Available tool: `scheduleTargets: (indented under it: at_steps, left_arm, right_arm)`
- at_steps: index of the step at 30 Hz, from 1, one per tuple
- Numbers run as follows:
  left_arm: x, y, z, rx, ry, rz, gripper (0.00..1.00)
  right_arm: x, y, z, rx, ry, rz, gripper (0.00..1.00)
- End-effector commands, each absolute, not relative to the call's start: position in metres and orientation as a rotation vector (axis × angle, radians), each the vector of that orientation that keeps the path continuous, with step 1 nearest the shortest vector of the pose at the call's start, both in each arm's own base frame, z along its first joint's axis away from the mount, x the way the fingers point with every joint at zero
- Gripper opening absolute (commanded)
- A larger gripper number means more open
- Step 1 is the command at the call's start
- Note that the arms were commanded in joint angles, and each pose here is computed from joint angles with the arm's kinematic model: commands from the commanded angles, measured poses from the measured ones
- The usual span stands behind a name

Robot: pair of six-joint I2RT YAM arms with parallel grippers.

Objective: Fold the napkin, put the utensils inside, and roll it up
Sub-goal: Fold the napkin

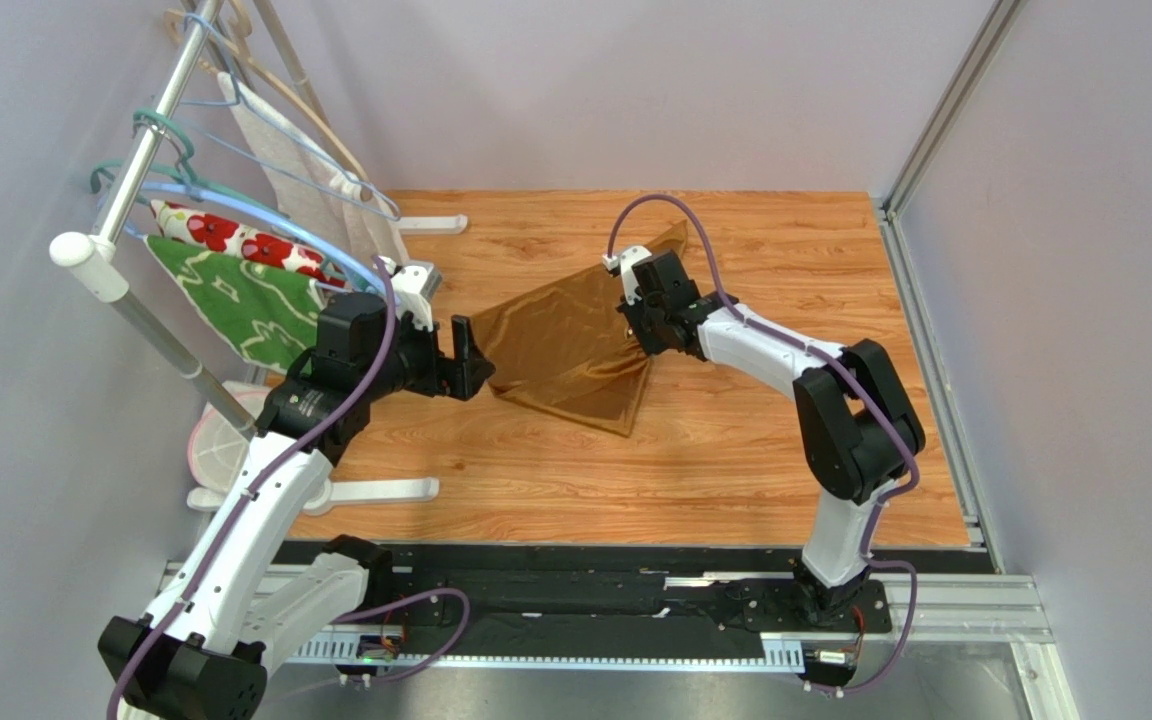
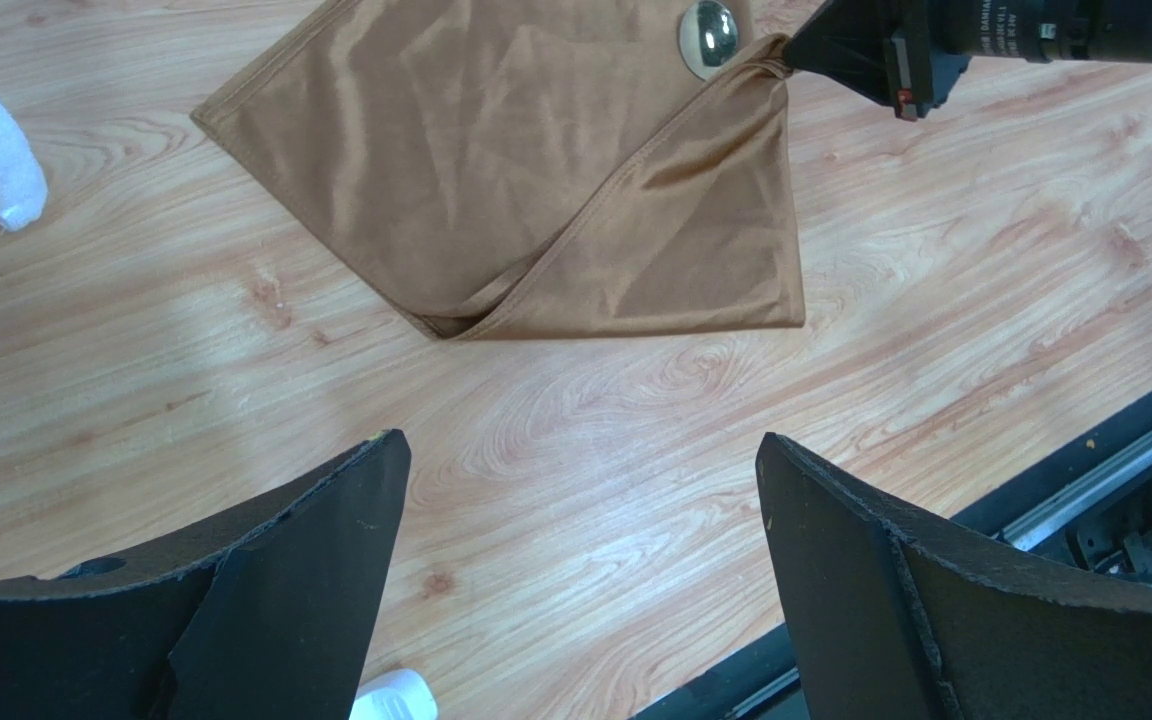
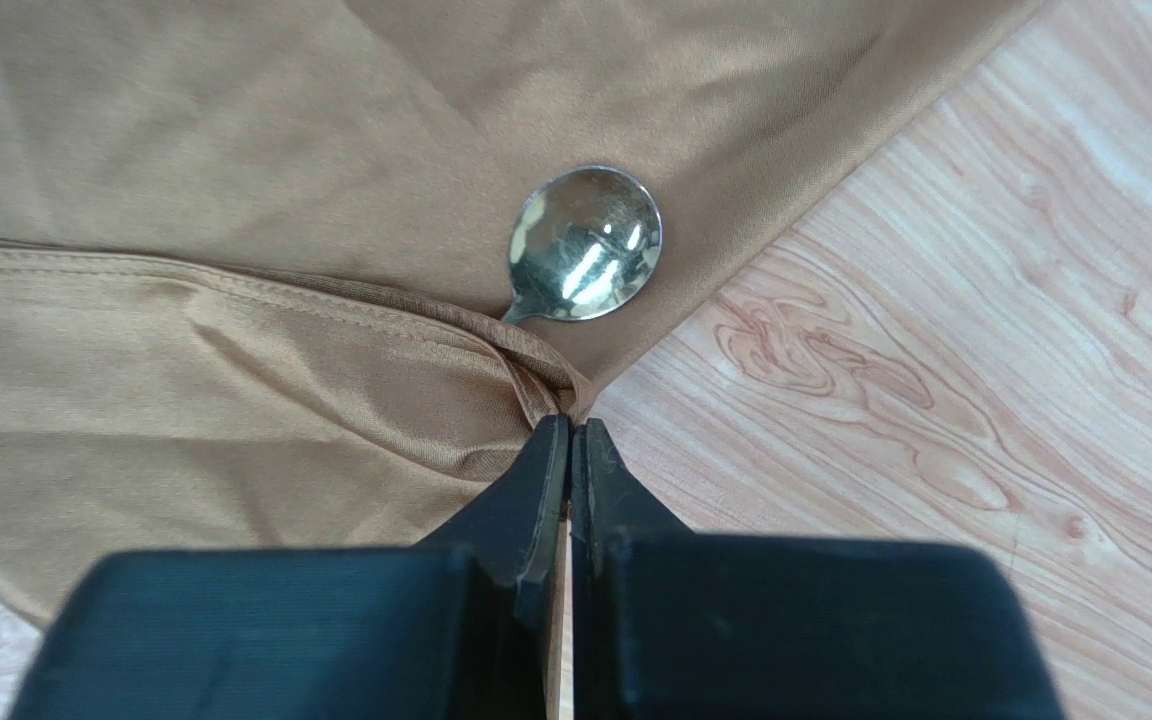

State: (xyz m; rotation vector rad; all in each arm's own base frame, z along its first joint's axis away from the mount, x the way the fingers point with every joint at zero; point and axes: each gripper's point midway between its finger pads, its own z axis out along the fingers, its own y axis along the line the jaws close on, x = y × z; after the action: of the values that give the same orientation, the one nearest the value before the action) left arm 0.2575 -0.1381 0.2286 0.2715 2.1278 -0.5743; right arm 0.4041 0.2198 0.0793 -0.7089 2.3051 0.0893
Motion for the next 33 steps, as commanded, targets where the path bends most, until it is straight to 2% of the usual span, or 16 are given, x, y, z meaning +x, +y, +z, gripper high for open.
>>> scheduleTargets:
  at_steps: [1,9,10,12,13,16,19,21,27,33]
  left_arm:
    - [0.26,-0.137,0.238,0.277,2.103,-0.573,0.95]
    - [0.26,-0.138,0.237,0.28,2.108,-0.577,0.95]
    - [0.26,-0.138,0.236,0.28,2.11,-0.577,0.95]
    - [0.26,-0.139,0.236,0.28,2.111,-0.581,0.95]
    - [0.26,-0.139,0.235,0.28,2.113,-0.581,0.95]
    - [0.26,-0.139,0.232,0.283,2.123,-0.58,0.95]
    - [0.262,-0.14,0.23,0.28,2.133,-0.581,0.95]
    - [0.261,-0.141,0.228,0.285,2.138,-0.588,0.95]
    - [0.262,-0.143,0.223,0.291,2.146,-0.601,0.95]
    - [0.266,-0.144,0.216,0.289,2.167,-0.592,0.94]
  right_arm:
    - [0.423,0.22,0.09,-0.689,2.263,0.094,0.0]
    - [0.436,0.218,0.088,-0.66,2.268,0.106,0.01]
    - [0.439,0.217,0.091,-0.652,2.262,0.122,0.16]
    - [0.448,0.223,0.11,-0.638,2.227,0.164,0.36]
    - [0.452,0.22,0.119,-0.621,2.217,0.176,0.52]
    - [0.465,0.219,0.164,-0.578,2.134,0.242,0.64]
    - [0.463,0.217,0.196,-0.55,2.091,0.304,0.64]
    - [0.457,0.216,0.198,-0.505,2.106,0.334,0.64]
    - [0.449,0.194,0.147,-0.33,2.225,0.452,0.65]
    - [0.487,0.168,0.128,-0.135,2.245,0.583,0.65]
